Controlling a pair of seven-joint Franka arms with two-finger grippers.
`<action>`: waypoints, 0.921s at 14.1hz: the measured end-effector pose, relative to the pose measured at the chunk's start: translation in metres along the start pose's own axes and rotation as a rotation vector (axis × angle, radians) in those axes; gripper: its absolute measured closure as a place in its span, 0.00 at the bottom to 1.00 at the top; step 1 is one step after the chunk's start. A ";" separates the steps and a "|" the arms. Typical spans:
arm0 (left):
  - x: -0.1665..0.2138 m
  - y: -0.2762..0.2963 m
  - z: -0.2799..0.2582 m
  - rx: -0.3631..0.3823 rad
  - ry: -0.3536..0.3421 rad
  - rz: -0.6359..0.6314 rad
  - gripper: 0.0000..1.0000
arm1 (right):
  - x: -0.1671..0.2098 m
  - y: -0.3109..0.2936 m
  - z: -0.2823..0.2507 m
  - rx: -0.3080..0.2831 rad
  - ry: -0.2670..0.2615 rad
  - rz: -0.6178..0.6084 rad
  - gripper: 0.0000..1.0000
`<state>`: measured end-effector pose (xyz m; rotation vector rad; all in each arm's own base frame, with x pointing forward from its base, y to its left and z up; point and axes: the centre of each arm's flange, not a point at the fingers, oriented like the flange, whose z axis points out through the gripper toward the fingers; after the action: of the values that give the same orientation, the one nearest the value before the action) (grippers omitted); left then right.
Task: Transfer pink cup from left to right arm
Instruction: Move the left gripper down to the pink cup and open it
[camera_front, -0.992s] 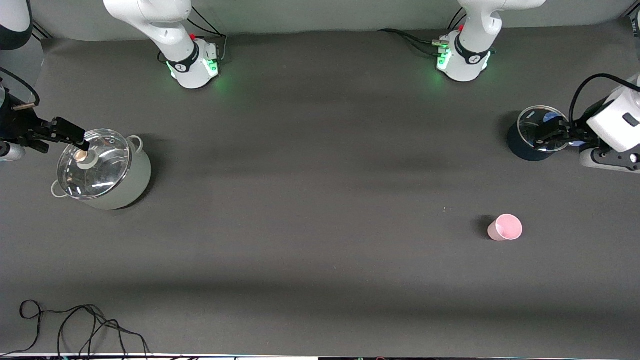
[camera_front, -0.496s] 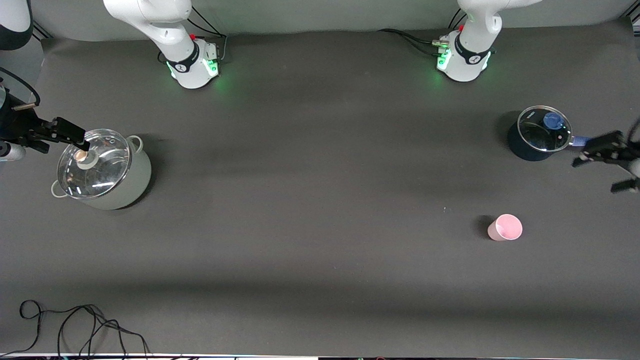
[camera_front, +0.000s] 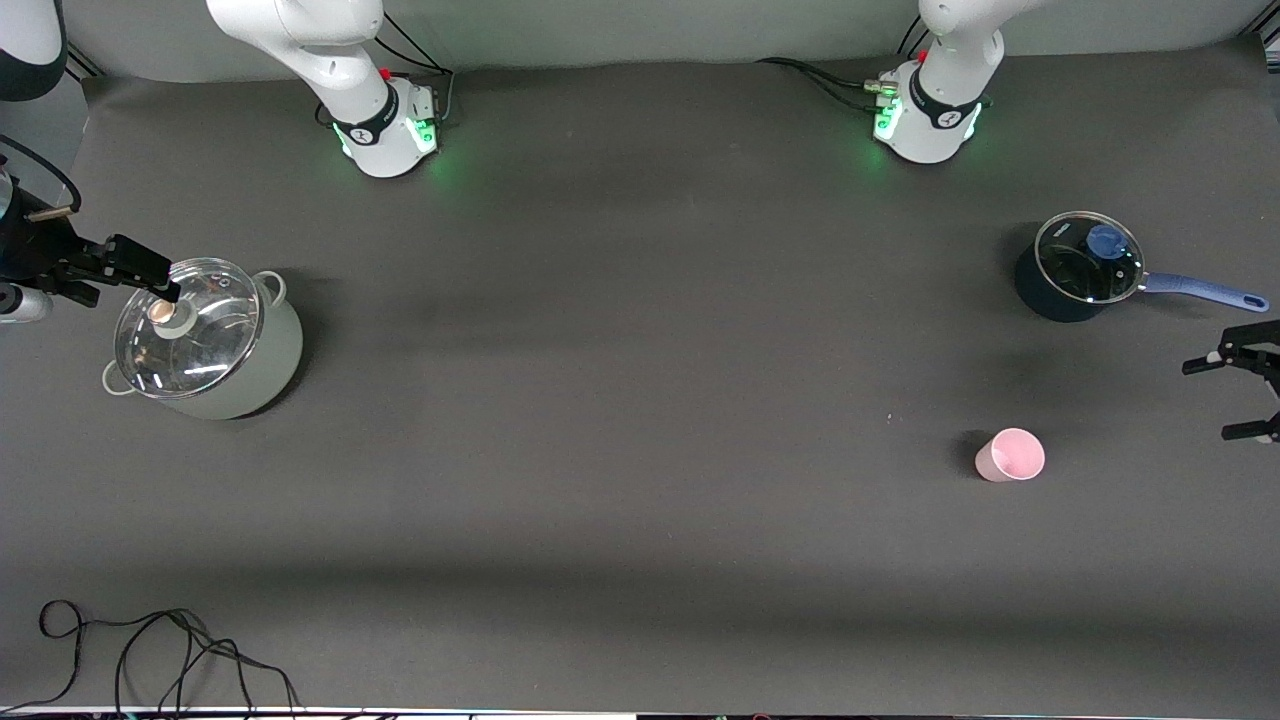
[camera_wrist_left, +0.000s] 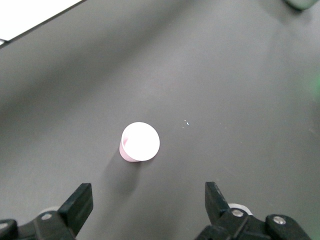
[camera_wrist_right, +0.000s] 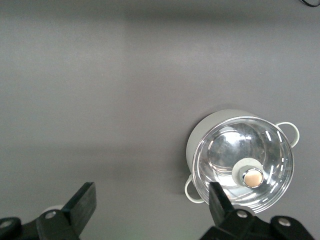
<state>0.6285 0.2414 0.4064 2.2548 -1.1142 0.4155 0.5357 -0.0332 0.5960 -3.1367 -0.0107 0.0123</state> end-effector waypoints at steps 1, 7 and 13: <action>-0.021 -0.016 0.015 -0.027 0.053 0.040 0.00 | 0.000 0.000 0.000 0.000 0.000 0.000 0.00; -0.114 -0.077 0.131 -0.085 0.257 0.281 0.00 | 0.000 0.001 0.000 0.000 -0.001 0.001 0.00; -0.190 -0.083 0.215 0.019 0.455 0.452 0.00 | 0.000 0.001 0.000 0.000 -0.001 0.002 0.00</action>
<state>0.5846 0.2643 0.1121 1.7753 -1.3558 1.0623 0.5357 -0.0342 0.5957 -3.1365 -0.0079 0.0135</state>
